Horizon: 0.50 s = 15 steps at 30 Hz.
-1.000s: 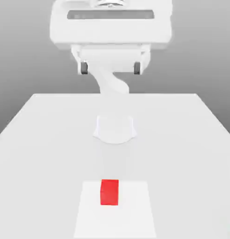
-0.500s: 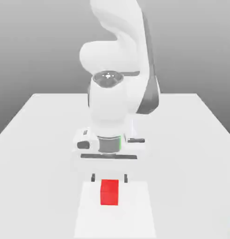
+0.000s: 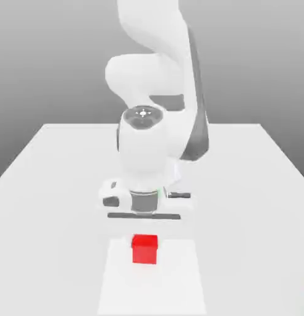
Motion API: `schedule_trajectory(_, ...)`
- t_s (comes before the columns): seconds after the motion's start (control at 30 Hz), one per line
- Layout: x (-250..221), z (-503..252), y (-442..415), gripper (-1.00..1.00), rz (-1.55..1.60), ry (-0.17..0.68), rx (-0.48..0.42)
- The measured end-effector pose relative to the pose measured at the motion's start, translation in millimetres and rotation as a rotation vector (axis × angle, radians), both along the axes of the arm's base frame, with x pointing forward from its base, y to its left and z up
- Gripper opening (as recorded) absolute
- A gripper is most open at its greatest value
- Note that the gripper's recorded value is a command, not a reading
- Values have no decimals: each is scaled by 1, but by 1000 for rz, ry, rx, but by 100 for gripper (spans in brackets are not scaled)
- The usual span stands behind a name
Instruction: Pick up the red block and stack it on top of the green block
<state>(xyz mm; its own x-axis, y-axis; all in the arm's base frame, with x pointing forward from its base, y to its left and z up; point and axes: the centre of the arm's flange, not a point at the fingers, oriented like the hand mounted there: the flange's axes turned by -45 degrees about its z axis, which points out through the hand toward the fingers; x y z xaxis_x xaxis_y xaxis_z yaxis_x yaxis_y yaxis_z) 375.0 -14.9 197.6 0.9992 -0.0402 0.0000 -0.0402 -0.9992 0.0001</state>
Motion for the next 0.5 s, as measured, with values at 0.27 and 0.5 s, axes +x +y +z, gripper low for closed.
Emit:
schedule_trajectory(0.27,65,25,109,-100,416,2,-8)
schedule_trajectory(0.5,97,39,243,-100,826,3,-6)
